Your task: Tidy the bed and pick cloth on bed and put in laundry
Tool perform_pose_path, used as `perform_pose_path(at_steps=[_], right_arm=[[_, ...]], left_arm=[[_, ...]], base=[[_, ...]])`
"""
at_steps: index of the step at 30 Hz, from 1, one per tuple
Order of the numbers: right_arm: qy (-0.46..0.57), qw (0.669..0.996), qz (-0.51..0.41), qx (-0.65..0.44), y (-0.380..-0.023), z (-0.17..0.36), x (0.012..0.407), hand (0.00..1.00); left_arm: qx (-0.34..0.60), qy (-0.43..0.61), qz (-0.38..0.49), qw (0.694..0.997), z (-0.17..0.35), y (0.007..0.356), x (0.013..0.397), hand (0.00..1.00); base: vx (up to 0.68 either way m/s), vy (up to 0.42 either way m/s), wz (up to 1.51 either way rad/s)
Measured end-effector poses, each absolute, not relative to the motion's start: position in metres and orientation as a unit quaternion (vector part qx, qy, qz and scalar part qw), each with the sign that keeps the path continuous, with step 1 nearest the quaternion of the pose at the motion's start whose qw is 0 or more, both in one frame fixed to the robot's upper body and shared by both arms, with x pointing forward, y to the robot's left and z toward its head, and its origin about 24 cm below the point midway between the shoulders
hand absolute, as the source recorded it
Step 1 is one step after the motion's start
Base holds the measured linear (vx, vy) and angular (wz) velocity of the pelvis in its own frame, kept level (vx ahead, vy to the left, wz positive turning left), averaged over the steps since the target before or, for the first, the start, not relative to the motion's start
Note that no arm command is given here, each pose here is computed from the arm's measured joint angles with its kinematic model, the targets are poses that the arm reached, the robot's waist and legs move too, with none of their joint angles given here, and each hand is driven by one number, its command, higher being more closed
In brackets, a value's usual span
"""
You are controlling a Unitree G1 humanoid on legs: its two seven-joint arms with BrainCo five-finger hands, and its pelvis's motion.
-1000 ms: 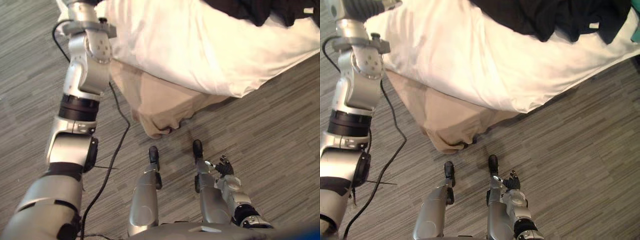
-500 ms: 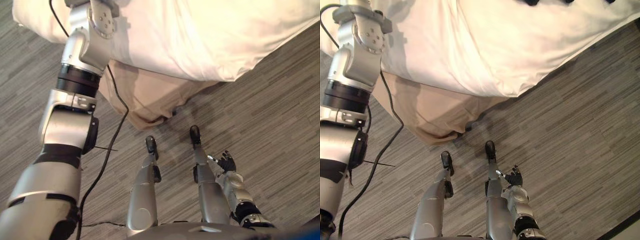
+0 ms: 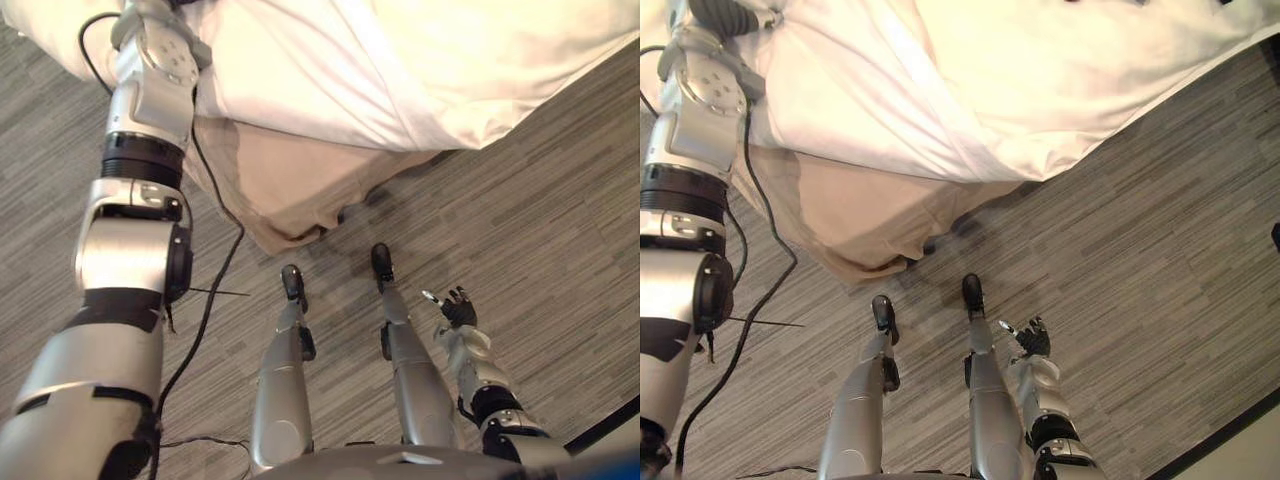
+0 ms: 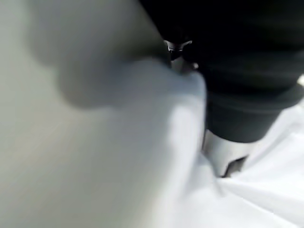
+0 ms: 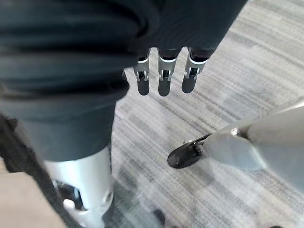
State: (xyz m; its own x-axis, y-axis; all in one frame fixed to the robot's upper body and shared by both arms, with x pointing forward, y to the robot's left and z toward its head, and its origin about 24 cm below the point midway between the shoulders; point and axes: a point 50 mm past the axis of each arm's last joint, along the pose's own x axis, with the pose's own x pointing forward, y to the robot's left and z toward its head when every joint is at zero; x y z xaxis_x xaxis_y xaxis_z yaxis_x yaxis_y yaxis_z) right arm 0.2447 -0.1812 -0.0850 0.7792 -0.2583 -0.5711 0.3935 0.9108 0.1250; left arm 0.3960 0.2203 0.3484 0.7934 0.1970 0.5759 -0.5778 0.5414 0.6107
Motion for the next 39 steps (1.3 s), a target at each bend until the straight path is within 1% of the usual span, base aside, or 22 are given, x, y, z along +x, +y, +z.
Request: perform_pose_path(at_steps=[1, 6, 9, 10, 11, 12, 13, 14, 15, 16, 17, 19, 21, 22, 24, 25, 26, 29, 30, 32, 35, 39], right_arm=[[0.286, 0.935, -0.174, 0.119, -0.182, -0.086, 0.244, 0.0], [0.307, 0.931, -0.17, 0.104, -0.184, -0.096, 0.228, 0.0], [0.316, 0.929, -0.17, 0.095, -0.186, -0.099, 0.224, 0.0], [0.322, 0.927, -0.168, 0.09, -0.185, -0.101, 0.22, 0.0], [0.338, 0.923, -0.168, 0.075, -0.189, -0.107, 0.21, 0.0], [0.343, 0.922, -0.167, 0.068, -0.19, -0.11, 0.205, 0.0], [0.345, 0.921, -0.165, 0.068, -0.191, -0.11, 0.202, 0.0], [0.348, 0.921, -0.159, 0.068, -0.191, -0.111, 0.201, 0.0], [0.358, 0.92, -0.15, 0.063, -0.189, -0.114, 0.196, 0.0], [0.365, 0.917, -0.149, 0.057, -0.189, -0.117, 0.19, 0.0], [0.379, 0.913, -0.147, 0.045, -0.193, -0.121, 0.181, 0.0], [0.41, 0.901, -0.135, 0.043, -0.189, -0.13, 0.169, 0.0], [0.419, 0.901, -0.108, 0.031, -0.182, -0.132, 0.168, 0.0], [0.421, 0.9, -0.105, 0.03, -0.182, -0.133, 0.167, 0.0], [0.428, 0.899, -0.092, 0.013, -0.183, -0.134, 0.166, 0.0], [0.429, 0.899, -0.088, 0.007, -0.183, -0.134, 0.165, 0.0], [0.433, 0.898, -0.08, -0.003, -0.184, -0.135, 0.163, 0.0], [0.454, 0.888, -0.065, -0.025, -0.186, -0.141, 0.148, 0.0], [0.457, 0.887, -0.063, -0.026, -0.186, -0.142, 0.146, 0.0], [0.48, 0.875, -0.053, -0.032, -0.185, -0.149, 0.129, 0.0], [0.507, 0.86, -0.044, -0.043, -0.192, -0.155, 0.11, 0.0], [0.517, 0.854, -0.035, -0.039, -0.195, -0.157, 0.101, 0.0]], left_arm=[[0.422, -0.228, 0.225, 0.848, 0.348, 0.218, 0.396, 1.0], [0.464, -0.269, 0.191, 0.822, 0.344, 0.199, 0.392, 1.0], [0.486, -0.285, 0.167, 0.809, 0.328, 0.194, 0.386, 1.0], [0.474, -0.28, 0.153, 0.82, 0.308, 0.194, 0.387, 1.0], [0.434, -0.266, 0.134, 0.85, 0.272, 0.185, 0.389, 1.0], [0.445, -0.248, 0.117, 0.853, 0.258, 0.179, 0.391, 1.0], [0.479, -0.237, 0.091, 0.84, 0.249, 0.172, 0.392, 1.0], [0.5, -0.233, 0.072, 0.831, 0.249, 0.178, 0.387, 1.0], [0.51, -0.241, 0.06, 0.823, 0.241, 0.19, 0.374, 1.0], [0.51, -0.245, 0.045, 0.823, 0.232, 0.189, 0.368, 1.0], [0.505, -0.245, 0.027, 0.827, 0.218, 0.186, 0.36, 1.0], [0.483, -0.21, 0.004, 0.85, 0.18, 0.189, 0.35, 1.0], [0.468, -0.14, 0.006, 0.873, 0.137, 0.21, 0.335, 1.0], [0.464, -0.119, 0.008, 0.878, 0.125, 0.216, 0.329, 1.0], [0.452, -0.049, 0.004, 0.891, 0.083, 0.232, 0.305, 1.0], [0.452, -0.034, 0.001, 0.892, 0.075, 0.235, 0.299, 1.0], [0.449, -0.013, -0.006, 0.894, 0.06, 0.239, 0.288, 0.0], [0.408, 0.007, -0.009, 0.913, 0.04, 0.234, 0.262, 0.0], [0.402, 0.008, -0.01, 0.916, 0.038, 0.232, 0.257, 0.0], [0.369, -0.005, -0.008, 0.93, 0.04, 0.222, 0.239, 0.0], [0.298, 0.004, -0.016, 0.955, 0.034, 0.204, 0.208, 0.0], [0.217, 0.044, -0.014, 0.975, 0.019, 0.198, 0.188, 0.0]], base=[[-0.02, 0.008, 0.07], [0.0, -0.052, 0.15], [0.02, -0.039, 0.06], [0.07, 0.01, 0.21], [0.07, 0.023, 0.18], [0.08, 0.028, 0.18], [0.06, 0.025, 0.15], [0.06, 0.046, 0.17], [0.04, 0.051, 0.12], [0.08, 0.056, 0.13], [0.1, 0.048, 0.18], [0.1, 0.044, 0.24], [0.05, 0.02, 0.23], [0.04, 0.007, 0.13], [0.02, -0.008, 0.15], [-0.01, -0.018, 0.19], [-0.01, -0.021, 0.18], [0.02, -0.021, 0.18], [0.07, -0.033, 0.29], [0.09, -0.048, 0.33], [0.13, -0.038, 0.37], [0.14, -0.029, 0.37]])
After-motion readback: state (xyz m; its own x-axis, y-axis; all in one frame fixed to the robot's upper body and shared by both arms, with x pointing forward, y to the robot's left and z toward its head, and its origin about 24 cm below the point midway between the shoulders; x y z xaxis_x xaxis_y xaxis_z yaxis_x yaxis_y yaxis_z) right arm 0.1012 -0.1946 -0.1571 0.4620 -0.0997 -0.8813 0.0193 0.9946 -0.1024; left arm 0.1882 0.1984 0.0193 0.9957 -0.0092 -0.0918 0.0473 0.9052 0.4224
